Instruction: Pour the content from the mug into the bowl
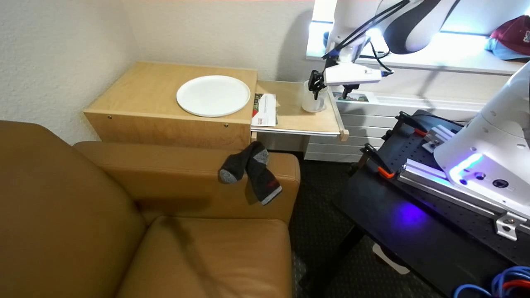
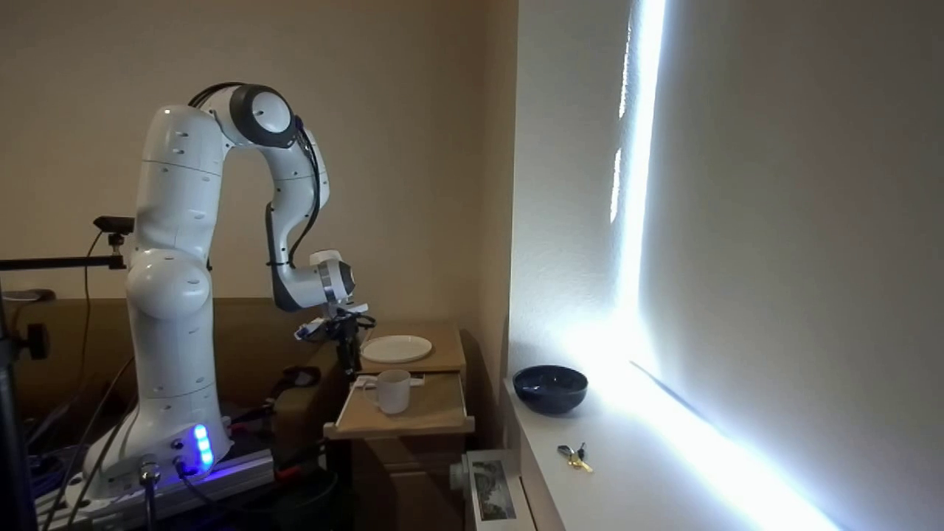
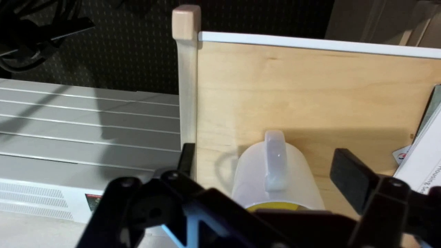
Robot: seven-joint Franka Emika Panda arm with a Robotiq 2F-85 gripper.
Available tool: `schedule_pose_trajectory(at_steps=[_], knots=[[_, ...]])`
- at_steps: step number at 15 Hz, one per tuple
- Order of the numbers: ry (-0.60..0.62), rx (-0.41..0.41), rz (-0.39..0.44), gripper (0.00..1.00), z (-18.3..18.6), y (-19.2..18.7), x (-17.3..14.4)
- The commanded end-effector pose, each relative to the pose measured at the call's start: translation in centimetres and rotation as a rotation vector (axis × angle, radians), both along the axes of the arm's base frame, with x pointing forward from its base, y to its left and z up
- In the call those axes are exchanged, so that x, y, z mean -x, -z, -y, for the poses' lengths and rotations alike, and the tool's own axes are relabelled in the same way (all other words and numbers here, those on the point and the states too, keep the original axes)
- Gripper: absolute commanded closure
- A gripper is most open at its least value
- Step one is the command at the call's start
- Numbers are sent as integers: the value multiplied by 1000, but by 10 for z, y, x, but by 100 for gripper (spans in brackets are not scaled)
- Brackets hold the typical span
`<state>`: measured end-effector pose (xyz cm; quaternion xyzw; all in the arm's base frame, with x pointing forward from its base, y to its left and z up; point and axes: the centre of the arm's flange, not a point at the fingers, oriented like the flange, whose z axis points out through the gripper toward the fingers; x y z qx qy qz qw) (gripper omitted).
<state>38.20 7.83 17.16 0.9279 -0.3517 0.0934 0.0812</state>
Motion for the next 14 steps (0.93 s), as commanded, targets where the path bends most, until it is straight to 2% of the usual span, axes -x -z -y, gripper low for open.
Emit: schedule_pose_trajectory(at_steps=[1, 5, 11, 14], knots=[[0, -7, -4, 0, 0, 5, -3], [1, -11, -7, 0, -1, 8, -5], [2, 94, 78, 0, -5, 34, -22], [14, 97, 67, 0, -1, 46, -28]])
